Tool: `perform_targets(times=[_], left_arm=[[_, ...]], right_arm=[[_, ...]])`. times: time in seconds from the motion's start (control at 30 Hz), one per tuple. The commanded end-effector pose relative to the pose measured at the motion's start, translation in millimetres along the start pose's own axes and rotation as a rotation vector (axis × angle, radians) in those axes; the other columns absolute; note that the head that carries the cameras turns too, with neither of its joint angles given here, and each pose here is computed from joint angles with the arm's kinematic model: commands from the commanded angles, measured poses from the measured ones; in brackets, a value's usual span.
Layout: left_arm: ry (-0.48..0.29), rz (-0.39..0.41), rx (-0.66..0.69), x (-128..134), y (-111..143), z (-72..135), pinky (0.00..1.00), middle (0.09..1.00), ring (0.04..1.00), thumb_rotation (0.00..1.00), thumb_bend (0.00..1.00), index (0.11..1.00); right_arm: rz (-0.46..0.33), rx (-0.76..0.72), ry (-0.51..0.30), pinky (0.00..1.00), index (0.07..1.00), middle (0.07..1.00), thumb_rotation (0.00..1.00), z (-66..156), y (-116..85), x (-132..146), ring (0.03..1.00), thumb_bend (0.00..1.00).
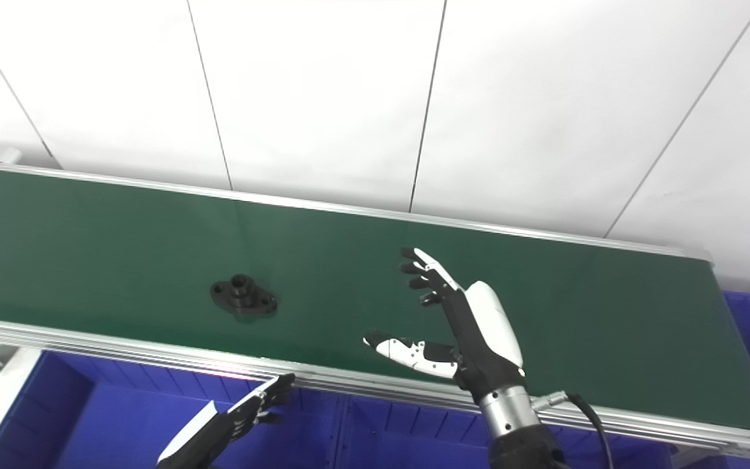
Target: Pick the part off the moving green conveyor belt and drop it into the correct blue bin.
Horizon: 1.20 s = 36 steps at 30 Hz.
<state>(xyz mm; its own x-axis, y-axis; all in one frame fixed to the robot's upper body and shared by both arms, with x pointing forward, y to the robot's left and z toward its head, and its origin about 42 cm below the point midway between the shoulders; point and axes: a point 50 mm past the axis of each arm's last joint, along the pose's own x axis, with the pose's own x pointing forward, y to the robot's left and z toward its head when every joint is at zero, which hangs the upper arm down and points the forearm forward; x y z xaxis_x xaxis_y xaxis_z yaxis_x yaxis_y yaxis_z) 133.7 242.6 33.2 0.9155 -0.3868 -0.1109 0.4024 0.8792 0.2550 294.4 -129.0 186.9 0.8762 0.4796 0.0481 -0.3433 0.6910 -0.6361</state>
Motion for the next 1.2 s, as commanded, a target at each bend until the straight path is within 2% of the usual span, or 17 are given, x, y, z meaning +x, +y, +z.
perform_targets(times=[0.0, 0.23, 0.67, 0.77, 1.17], left_arm=[[-0.06, -0.019, 0.005, 1, 5, 6, 0.83, 0.951, 0.914, 0.45, 0.64, 0.939], [-0.072, -0.035, -0.001, -2, 6, 3, 0.82, 0.928, 0.887, 0.42, 0.68, 0.904], [-0.077, -0.058, 0.022, -8, 8, 6, 0.78, 0.896, 0.864, 0.37, 0.66, 0.873], [-0.077, -0.062, 0.025, -10, 9, 7, 0.78, 0.89, 0.864, 0.37, 0.67, 0.861], [-0.089, -0.066, 0.056, -13, 10, 11, 0.77, 0.867, 0.837, 0.39, 0.7, 0.833]], right_arm=[[-0.006, -0.026, -0.046, 0.71, 0.892, 0.832, 0.4, 18, -8, 20, 0.804, 0.69], [0.037, -0.091, -0.072, 0.71, 0.884, 0.83, 0.39, 23, -2, 51, 0.799, 0.71], [0.154, -0.186, -0.052, 0.71, 0.891, 0.845, 0.43, 38, 17, 102, 0.806, 0.72], [0.182, -0.215, -0.045, 0.74, 0.887, 0.856, 0.44, 40, 23, 113, 0.82, 0.73], [0.269, -0.324, -0.005, 0.75, 0.875, 0.863, 0.39, 29, 47, 135, 0.833, 0.77]])
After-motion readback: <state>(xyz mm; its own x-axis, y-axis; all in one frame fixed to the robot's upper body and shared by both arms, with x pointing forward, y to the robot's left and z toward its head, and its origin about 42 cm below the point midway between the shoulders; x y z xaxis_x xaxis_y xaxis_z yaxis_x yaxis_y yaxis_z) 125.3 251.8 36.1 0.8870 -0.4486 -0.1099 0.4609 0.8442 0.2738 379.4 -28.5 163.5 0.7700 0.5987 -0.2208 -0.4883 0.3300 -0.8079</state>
